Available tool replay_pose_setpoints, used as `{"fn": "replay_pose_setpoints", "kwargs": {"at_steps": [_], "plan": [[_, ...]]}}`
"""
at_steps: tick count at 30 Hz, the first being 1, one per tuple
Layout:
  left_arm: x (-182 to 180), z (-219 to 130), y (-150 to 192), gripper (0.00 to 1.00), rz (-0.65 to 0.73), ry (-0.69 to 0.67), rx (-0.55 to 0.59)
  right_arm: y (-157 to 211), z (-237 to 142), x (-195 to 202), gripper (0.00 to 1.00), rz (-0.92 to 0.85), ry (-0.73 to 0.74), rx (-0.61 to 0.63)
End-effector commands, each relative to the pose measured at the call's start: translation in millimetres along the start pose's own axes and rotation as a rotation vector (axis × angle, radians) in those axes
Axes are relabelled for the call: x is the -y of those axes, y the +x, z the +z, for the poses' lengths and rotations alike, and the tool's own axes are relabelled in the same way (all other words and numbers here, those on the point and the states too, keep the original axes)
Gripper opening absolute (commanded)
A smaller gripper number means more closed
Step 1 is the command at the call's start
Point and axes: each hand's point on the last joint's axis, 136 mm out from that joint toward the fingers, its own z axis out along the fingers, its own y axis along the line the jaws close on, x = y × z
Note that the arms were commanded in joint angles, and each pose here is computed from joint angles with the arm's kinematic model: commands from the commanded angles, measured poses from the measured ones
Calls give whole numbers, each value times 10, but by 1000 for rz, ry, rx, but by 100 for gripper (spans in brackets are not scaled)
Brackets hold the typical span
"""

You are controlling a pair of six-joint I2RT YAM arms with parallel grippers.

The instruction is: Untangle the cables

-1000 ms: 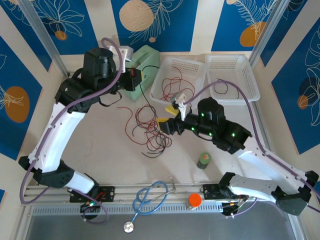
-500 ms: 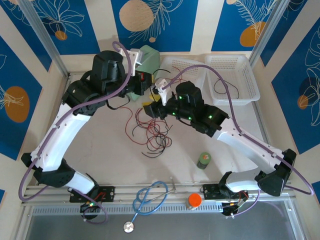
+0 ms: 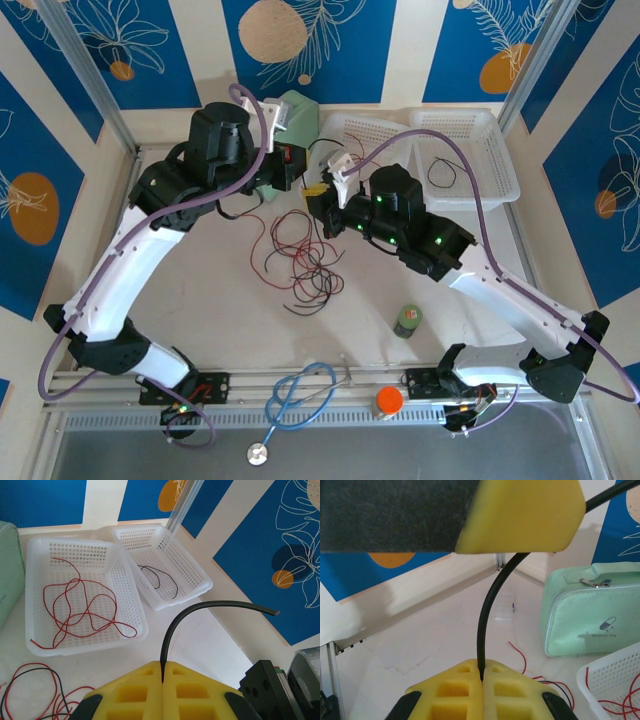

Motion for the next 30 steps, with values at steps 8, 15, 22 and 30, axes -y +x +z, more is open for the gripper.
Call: {"fn": "replay_pose_setpoints", "kwargs": {"at_steps": [8, 15, 22, 30], "plan": [[-54, -161, -31, 76, 19, -38, 59, -235, -244, 266, 0, 25, 110, 50], [-280, -292, 107, 100, 31, -136, 72, -390, -532, 841, 0, 73, 251, 64], [-484, -234, 425, 100, 9, -187, 31, -530, -830, 1765, 0, 89, 500, 96], [-527, -189, 688, 100, 1, -159, 0, -514, -1232, 3115, 0, 132, 881, 146]]}}
